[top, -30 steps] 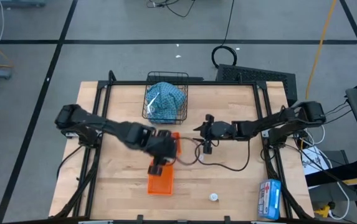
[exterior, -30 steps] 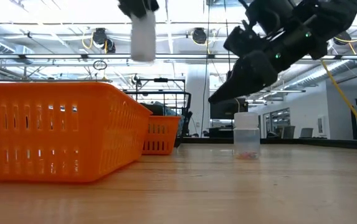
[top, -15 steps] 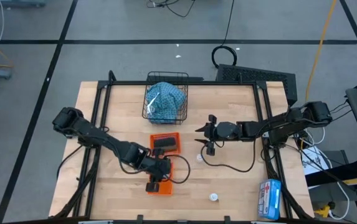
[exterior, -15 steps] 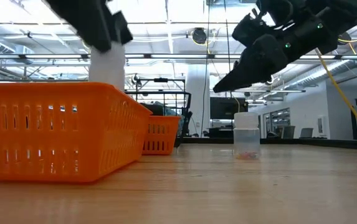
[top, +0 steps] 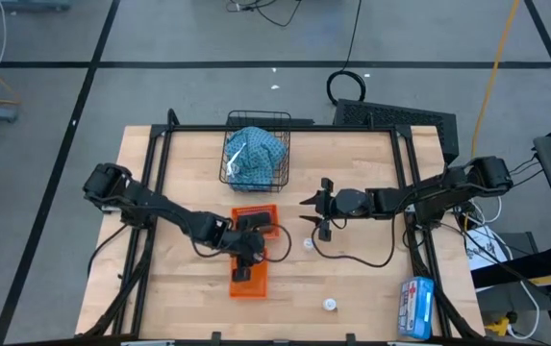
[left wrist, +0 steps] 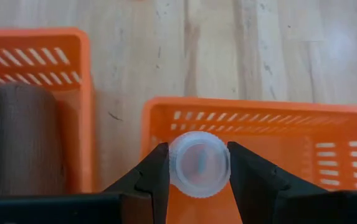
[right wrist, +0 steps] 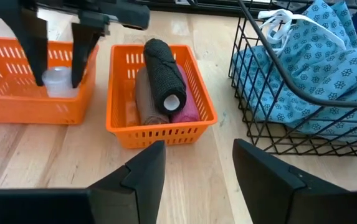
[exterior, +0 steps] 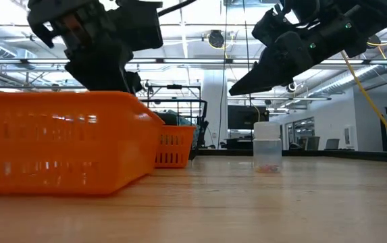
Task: Pick & Place Medicine items
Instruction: Put the top white medicine bottle into the bottom orange bin
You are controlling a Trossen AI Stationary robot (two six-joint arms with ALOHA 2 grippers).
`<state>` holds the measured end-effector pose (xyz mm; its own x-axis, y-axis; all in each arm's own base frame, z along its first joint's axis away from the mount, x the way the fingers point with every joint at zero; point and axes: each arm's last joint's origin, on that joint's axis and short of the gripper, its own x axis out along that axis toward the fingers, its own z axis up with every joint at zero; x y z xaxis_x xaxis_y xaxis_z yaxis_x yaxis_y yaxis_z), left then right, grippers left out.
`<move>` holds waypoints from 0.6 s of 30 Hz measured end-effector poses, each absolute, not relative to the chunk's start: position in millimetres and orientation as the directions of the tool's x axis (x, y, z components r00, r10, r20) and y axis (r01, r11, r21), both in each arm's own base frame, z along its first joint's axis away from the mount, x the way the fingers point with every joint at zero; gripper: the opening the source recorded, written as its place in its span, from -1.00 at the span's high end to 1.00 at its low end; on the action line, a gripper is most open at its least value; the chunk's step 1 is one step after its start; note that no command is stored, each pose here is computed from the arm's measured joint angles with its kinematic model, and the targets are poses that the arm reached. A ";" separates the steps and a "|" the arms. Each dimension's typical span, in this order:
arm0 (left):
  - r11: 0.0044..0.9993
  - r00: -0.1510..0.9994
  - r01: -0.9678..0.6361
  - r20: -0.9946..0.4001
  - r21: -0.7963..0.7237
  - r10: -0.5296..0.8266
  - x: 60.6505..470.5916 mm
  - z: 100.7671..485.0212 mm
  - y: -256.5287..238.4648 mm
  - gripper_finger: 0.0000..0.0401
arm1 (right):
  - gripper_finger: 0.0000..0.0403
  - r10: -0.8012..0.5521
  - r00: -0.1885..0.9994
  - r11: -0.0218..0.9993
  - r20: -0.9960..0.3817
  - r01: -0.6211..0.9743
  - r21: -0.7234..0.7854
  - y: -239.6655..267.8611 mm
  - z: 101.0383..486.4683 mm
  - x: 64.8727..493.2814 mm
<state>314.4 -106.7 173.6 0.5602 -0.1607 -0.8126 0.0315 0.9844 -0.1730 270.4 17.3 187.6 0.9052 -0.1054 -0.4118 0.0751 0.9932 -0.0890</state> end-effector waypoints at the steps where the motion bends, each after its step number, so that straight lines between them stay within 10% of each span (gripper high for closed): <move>1: 0.985 0.563 0.034 -0.811 -0.168 -0.158 315.0 173.5 -105.3 0.32 | 0.13 -0.105 0.905 0.993 -0.412 0.075 -0.089 17.3 187.6 270.4; 9: 0.989 0.569 0.051 -0.810 -0.137 -0.142 318.5 173.5 -94.4 0.30 | 0.15 -0.106 0.905 0.993 -0.412 0.076 -0.089 17.1 187.6 270.4; 18: 0.989 0.572 0.018 -0.810 -0.149 -0.132 320.3 173.7 -88.8 -0.28 | 0.15 -0.104 0.897 0.994 -0.430 0.102 -0.029 17.1 185.9 269.5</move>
